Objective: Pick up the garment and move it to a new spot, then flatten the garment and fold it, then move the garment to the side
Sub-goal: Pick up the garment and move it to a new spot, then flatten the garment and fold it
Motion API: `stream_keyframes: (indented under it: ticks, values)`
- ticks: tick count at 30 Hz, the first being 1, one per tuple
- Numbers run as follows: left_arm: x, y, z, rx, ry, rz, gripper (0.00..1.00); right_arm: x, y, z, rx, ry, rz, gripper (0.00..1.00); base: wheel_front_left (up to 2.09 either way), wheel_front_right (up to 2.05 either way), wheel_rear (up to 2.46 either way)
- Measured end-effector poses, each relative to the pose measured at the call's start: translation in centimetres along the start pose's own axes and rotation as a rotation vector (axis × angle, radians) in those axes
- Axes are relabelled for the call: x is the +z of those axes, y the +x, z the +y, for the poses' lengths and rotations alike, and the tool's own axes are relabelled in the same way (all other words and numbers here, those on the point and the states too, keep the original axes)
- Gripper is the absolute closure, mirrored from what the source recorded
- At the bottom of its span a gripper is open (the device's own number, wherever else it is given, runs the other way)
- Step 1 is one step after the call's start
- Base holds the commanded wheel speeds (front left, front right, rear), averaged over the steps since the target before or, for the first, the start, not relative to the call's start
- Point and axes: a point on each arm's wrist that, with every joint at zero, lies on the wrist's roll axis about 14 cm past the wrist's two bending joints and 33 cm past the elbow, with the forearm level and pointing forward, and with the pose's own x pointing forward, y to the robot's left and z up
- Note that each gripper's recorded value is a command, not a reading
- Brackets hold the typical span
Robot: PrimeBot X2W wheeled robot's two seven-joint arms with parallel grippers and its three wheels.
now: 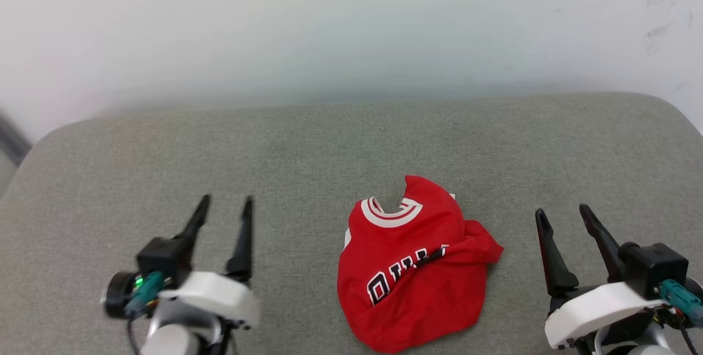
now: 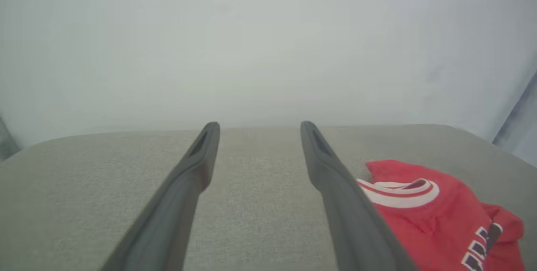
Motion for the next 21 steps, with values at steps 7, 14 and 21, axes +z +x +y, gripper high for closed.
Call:
stream_keyframes:
  ticks: [7, 14, 21]
  values:
    - [-0.7, -3.1, 5.1, 0.136, 0.055, 0.042, 0.00, -0.1, -0.7, 0.1, 0.002, 0.003, 0.008, 0.00, 0.00, 0.00, 0.00]
    - [-0.9, -4.0, 5.4, 0.146, 0.051, 0.048, 0.00, 0.1, -0.7, 0.1, 0.000, 0.002, 0.007, 0.00, 0.00, 0.00, 0.00]
    - [-1.4, -3.8, 4.7, 0.126, 0.042, 0.064, 0.00, -0.1, -0.6, 0.1, 0.002, 0.001, 0.017, 0.00, 0.00, 0.00, 0.00]
